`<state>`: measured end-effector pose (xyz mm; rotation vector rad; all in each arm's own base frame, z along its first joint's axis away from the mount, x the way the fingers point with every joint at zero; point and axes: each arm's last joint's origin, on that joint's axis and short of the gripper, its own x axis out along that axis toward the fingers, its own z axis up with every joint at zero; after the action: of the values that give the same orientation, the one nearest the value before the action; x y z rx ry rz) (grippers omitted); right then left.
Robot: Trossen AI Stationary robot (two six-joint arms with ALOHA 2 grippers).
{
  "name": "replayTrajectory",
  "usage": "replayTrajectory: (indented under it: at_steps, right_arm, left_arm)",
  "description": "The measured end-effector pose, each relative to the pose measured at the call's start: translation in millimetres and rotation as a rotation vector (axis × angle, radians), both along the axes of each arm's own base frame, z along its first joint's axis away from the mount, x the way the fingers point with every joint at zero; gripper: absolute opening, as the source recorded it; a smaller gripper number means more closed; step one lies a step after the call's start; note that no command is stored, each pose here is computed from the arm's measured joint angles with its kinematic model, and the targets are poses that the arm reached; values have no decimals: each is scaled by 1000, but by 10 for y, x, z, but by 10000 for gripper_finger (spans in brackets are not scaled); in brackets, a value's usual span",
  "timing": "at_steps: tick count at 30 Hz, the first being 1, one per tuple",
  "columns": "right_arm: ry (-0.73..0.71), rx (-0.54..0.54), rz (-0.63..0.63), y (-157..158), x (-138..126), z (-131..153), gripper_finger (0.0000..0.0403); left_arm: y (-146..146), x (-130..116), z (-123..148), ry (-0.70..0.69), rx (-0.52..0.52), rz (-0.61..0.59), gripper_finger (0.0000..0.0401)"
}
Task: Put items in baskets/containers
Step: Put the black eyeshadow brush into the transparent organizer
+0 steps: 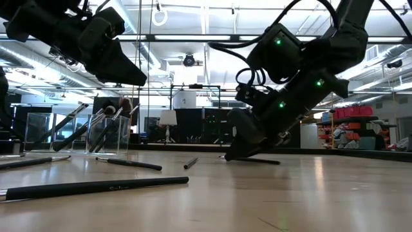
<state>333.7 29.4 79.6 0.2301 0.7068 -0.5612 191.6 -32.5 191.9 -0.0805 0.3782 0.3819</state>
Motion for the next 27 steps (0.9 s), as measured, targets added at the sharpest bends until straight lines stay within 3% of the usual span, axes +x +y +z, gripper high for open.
replayTrajectory:
  at_steps: [12,18,22,27]
  right_arm:
    - [126,-40,45,-22,-58,-54,17]
    - [108,-64,80,-21,-55,-12,17]
    - [12,-70,129,22,-24,172,6]
    - [-333,-120,312,203,168,585,5]
  left_arm:
    - [0,-1,-2,2,0,-2,177]
    - [-20,7,-13,17,-22,-69,177]
    - [-68,26,-20,38,7,-192,177]
    - [-177,110,7,-23,73,-292,177]
